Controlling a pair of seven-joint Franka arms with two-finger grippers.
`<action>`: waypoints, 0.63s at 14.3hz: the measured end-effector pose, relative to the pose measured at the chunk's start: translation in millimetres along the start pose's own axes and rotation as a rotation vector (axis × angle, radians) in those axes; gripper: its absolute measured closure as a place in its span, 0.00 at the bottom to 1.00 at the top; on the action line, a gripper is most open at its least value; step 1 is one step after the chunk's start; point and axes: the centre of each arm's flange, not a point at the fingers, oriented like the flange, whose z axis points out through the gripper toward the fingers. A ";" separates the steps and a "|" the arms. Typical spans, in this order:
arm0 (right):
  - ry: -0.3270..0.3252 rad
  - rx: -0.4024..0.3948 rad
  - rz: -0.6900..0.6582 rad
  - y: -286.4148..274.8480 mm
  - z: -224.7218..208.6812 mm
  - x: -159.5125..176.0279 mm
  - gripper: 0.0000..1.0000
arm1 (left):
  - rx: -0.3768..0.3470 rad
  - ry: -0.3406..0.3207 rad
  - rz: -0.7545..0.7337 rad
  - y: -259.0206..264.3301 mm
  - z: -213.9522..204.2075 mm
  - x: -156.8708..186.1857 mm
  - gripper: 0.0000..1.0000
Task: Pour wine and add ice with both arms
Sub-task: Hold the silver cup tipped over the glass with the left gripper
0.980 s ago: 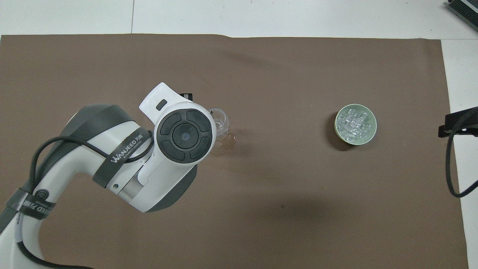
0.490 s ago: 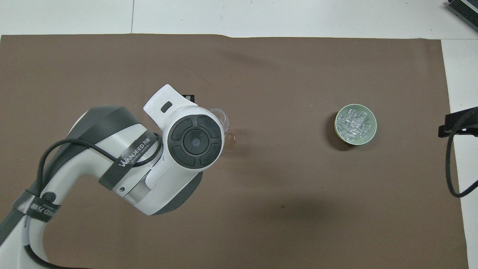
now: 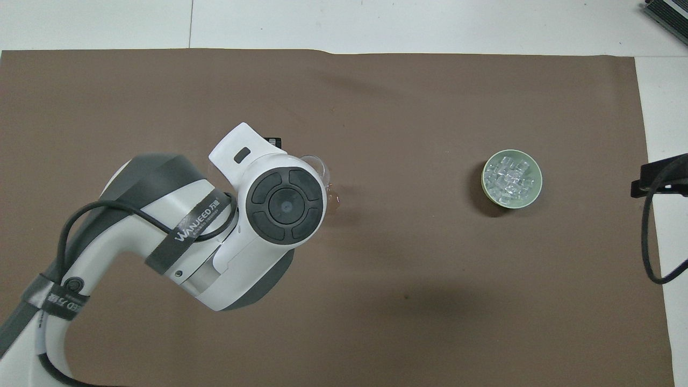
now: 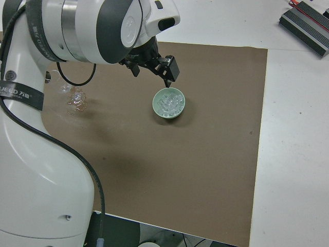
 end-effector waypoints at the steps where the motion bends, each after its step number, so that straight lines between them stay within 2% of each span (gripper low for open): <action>1: 0.000 0.000 -0.001 -0.5 0.0 -0.1 0.00 | 0.001 0.004 0.000 0.2 -0.6 0.4 0.79; 9: 0.000 0.000 -0.001 -0.6 0.0 -0.1 0.00 | -0.015 0.017 -0.007 13.6 -3.0 -0.4 0.79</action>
